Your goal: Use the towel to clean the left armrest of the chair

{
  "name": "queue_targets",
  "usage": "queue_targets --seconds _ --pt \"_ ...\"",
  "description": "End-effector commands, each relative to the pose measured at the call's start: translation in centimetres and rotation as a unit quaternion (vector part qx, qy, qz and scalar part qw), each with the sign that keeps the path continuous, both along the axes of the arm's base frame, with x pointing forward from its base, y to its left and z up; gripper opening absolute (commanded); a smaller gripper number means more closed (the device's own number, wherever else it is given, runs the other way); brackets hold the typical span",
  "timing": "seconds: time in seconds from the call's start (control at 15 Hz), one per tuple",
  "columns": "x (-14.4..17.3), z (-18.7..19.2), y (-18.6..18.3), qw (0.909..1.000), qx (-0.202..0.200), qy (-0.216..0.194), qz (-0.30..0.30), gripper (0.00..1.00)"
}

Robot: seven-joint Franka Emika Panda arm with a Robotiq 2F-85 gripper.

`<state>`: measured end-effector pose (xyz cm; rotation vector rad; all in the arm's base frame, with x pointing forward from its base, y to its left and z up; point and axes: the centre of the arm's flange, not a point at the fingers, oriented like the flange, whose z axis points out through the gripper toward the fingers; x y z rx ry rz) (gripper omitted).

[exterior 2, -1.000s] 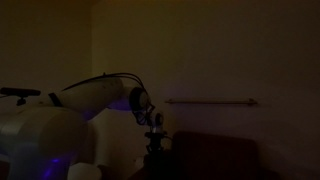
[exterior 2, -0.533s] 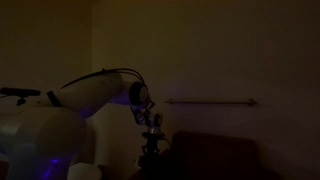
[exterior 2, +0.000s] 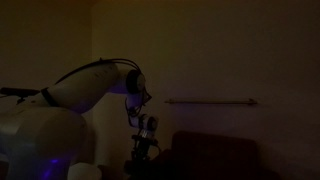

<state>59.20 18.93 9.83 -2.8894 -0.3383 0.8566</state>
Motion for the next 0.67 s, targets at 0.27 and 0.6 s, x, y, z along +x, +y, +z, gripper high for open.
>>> queue_targets --seconds 0.27,0.6 --pt "-12.1 1.1 -2.3 0.9966 -0.024 0.017 -0.077 0.07" --pt "-9.8 6.4 -1.2 0.9913 -0.067 -0.109 -0.031 0.07"
